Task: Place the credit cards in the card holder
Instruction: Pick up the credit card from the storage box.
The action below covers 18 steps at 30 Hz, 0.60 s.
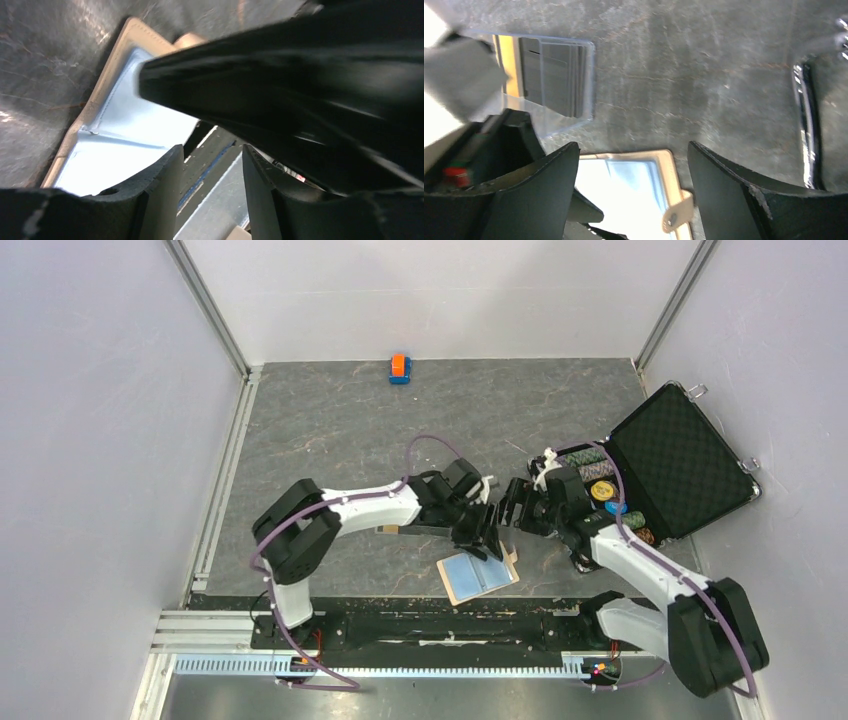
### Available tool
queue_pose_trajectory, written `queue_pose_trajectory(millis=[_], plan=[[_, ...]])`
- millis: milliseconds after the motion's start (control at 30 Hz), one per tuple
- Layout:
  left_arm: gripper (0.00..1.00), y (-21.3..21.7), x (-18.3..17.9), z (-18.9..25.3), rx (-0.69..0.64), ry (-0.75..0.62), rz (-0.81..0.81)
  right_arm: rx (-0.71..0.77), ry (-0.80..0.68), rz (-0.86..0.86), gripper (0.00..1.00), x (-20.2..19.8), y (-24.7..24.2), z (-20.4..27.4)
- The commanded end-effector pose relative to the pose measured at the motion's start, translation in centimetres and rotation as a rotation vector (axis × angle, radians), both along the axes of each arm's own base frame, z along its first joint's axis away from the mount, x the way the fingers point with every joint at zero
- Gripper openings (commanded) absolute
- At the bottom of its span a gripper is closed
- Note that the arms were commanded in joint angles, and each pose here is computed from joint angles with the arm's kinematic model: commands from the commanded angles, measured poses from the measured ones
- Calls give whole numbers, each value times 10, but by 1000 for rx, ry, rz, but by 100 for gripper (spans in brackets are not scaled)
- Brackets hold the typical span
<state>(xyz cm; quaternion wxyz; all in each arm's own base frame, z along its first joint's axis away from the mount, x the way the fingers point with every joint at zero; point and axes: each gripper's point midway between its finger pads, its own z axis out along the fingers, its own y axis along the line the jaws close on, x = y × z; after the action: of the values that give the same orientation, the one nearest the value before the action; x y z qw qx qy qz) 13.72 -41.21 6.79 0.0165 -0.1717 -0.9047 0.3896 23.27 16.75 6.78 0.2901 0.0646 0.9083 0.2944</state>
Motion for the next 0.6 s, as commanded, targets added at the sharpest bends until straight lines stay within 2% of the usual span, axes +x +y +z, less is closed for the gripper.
queue_pose_trajectory(millis=[0,133,300,400,567], plan=[[54,-4,33,82,-270,-152,-3,91,-76,122,82,21,33,34],[55,30,74,98,-350,-117,147,124,-69,169,81,33,52,41],[55,91,122,98,-334,-110,327,138,-20,247,81,36,80,35],[55,134,138,75,-148,-130,397,136,1,293,80,34,98,31],[55,186,142,41,199,-223,356,95,-41,344,78,39,123,39]])
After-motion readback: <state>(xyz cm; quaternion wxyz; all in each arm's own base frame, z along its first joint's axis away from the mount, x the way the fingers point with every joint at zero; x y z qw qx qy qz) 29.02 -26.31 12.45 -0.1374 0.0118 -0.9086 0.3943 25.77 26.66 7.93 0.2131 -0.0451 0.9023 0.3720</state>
